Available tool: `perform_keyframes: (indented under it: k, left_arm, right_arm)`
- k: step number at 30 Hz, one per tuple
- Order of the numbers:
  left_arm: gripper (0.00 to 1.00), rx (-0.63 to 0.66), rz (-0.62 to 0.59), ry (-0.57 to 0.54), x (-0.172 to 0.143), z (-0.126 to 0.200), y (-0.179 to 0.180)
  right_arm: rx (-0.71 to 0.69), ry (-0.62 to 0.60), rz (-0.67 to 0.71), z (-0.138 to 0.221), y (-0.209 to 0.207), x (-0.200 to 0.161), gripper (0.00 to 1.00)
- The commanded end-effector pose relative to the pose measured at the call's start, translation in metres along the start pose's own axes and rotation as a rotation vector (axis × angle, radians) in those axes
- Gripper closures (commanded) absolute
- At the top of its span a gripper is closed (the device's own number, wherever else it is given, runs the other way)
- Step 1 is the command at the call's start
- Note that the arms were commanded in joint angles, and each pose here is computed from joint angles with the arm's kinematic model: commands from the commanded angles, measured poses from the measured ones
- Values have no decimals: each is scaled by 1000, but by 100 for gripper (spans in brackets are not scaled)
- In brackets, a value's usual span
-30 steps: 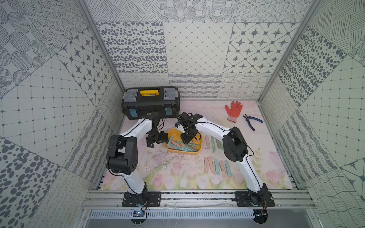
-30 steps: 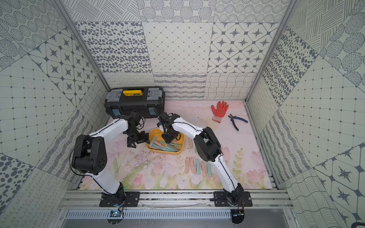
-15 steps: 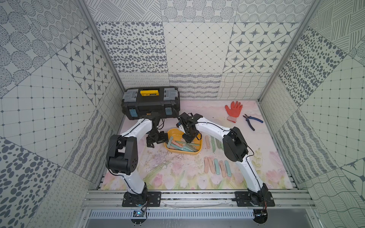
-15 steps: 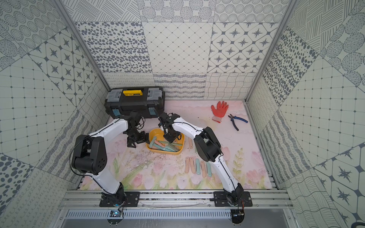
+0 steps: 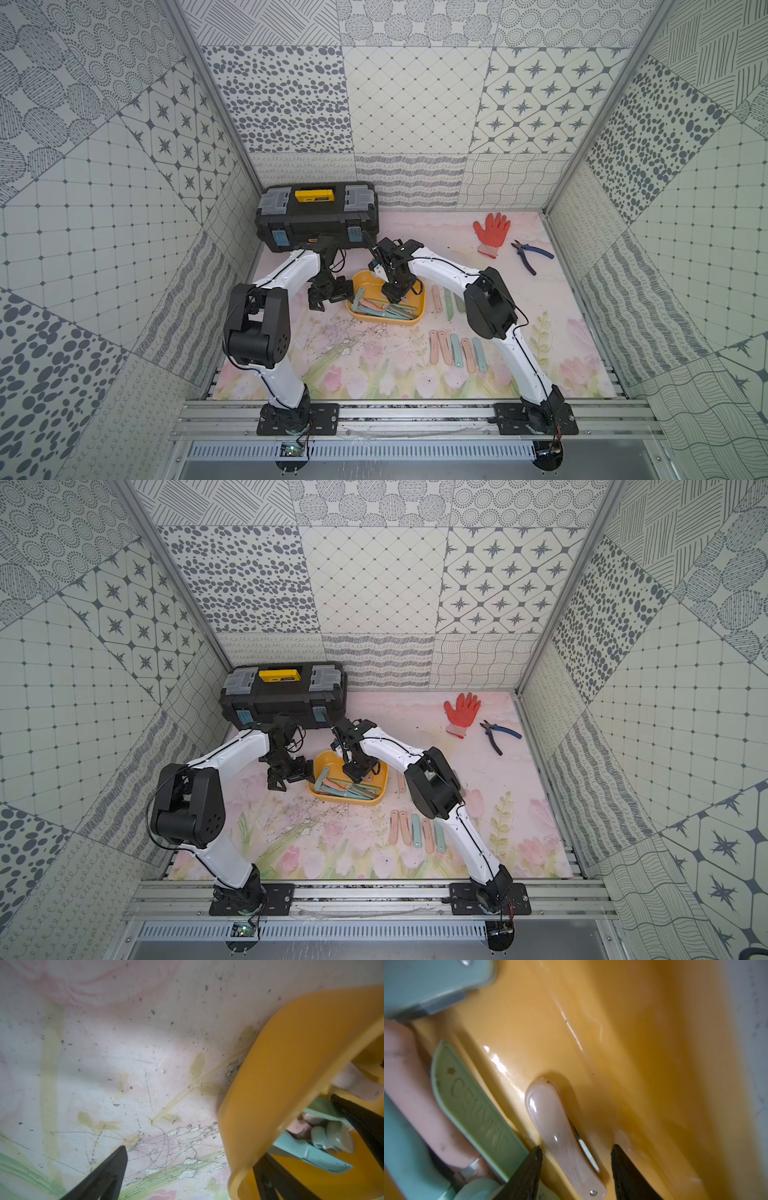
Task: Take the fruit knife out of the storage box
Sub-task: Pick up the fruit knife from the storage box.
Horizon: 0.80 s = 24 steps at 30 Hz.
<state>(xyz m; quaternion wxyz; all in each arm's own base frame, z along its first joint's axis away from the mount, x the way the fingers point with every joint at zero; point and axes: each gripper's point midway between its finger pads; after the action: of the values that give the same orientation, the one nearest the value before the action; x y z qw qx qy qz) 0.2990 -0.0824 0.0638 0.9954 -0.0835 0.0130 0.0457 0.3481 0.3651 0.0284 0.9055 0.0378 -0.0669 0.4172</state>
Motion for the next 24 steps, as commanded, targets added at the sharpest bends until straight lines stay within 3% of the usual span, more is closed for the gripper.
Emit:
perform_keyframes:
  k: [1,8,16,24]
  left_arm:
    - [8,18,1,16,-5,2,3]
    - [8,18,-1,15,-6,2,2]
    - [8,19,0,16,-6,2,3]
    - [8,16,3,16,-5,2,2]
  right_arm:
    - [15,72,20,-18,4,-13,44]
    - [12,86,13,-22,3,-15,52]
    - [7,34,1,-8,2,-2,69]
    - [-6,-48,-7,22,0,13,73]
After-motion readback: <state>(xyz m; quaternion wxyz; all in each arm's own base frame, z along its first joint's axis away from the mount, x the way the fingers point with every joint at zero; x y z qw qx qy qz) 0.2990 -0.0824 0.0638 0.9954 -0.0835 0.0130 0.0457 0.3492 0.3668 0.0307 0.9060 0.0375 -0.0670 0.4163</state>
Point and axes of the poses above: each gripper's point midway between its finger pads, its own z axis back along the fingers, its own y axis along the line the jaws close on, x = y × z, and after that the axes turned 5 degrees about -z, right-handed
